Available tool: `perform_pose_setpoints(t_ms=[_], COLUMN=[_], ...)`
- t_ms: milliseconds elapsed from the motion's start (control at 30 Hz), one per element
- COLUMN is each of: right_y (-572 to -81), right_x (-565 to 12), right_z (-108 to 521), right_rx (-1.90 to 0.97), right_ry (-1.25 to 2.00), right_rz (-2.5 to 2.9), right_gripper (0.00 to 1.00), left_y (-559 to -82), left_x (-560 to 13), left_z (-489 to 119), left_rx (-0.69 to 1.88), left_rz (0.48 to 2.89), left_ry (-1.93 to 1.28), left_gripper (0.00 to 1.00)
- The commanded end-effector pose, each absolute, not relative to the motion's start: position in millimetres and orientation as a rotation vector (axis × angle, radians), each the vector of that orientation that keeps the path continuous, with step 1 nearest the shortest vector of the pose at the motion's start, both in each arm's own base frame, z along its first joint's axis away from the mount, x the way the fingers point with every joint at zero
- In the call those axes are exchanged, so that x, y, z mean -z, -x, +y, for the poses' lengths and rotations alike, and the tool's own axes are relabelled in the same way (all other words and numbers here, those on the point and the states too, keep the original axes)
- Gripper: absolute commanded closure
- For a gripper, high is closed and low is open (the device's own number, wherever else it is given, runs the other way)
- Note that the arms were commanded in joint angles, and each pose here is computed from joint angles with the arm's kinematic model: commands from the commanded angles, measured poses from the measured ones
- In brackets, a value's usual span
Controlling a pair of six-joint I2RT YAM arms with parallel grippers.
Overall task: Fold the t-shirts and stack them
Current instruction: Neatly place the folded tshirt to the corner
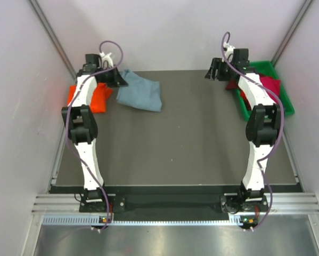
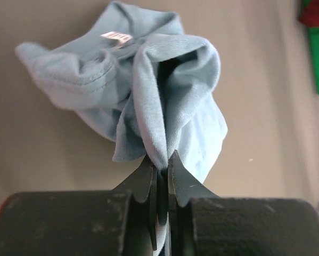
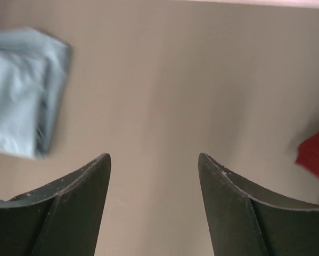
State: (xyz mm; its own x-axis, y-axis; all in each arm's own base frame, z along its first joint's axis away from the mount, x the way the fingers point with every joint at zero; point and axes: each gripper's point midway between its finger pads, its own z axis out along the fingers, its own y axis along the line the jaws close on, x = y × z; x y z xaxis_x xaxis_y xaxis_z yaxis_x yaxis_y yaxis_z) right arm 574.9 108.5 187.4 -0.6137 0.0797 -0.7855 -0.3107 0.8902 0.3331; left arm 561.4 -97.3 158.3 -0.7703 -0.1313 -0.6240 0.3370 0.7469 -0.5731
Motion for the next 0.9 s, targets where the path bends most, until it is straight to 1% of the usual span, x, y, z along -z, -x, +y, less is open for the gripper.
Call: perform_pose_setpoints(t_ms=[0,67,133,233,267,300,333,367,433,567,867], right_y=[-569.8,-568.9,-568.5,-567.0,-565.6,-564.3,-563.4,-560.8,-558.2,-552.0,-544.3], right_x=[-189.6,-189.0,-188.2,-186.1,-183.7,-184.0,-181.0,-178.6,-176.1,-173.4,-168.4], right_z=[122.1,128.2,132.7,137.5,138.0,138.8,138.1,138.3,138.4,137.1,137.0], right_rx=[-0.557,-0.562,-0.567,-0.577,-0.575,-0.577,-0.573,-0.572,-0.571,-0.567,-0.574], right_ry=[0.214,0.228,0.234,0.238,0.245,0.245,0.244,0.241,0.239,0.238,0.243], right_rz=[2.161,2.160,2.161,2.166,2.171,2.171,2.179,2.187,2.195,2.209,2.226], right_gripper=[0.32,0.30,0.24,0.19,0.15,0.14,0.14,0.10,0.06,0.04,0.03], left_y=[-546.6,-542.5,-538.6,-535.0,-534.8,-532.8,-533.1,-533.1,-530.7,-528.2,-533.7], left_x=[-197.0,-205.7,-212.1,-217.9,-221.8,-225.0,-226.5,-228.4,-228.4,-225.9,-247.9], left_z=[-67.4,-47.6,-36.3,-15.4,-5.7,-2.0,3.5,11.3,23.7,44.8,76.4], left_rx=[0.808,0.767,0.743,0.701,0.681,0.670,0.639,0.607,0.499,0.381,0.175], left_rz=[2.241,2.236,2.231,2.228,2.221,2.223,2.222,2.222,2.246,2.285,2.246], left_ry=[-0.198,-0.175,-0.166,-0.155,-0.143,-0.139,-0.140,-0.136,-0.166,-0.160,-0.143], left_gripper=[1.00,1.00,1.00,1.00,1.00,1.00,1.00,1.00,1.00,1.00,1.00])
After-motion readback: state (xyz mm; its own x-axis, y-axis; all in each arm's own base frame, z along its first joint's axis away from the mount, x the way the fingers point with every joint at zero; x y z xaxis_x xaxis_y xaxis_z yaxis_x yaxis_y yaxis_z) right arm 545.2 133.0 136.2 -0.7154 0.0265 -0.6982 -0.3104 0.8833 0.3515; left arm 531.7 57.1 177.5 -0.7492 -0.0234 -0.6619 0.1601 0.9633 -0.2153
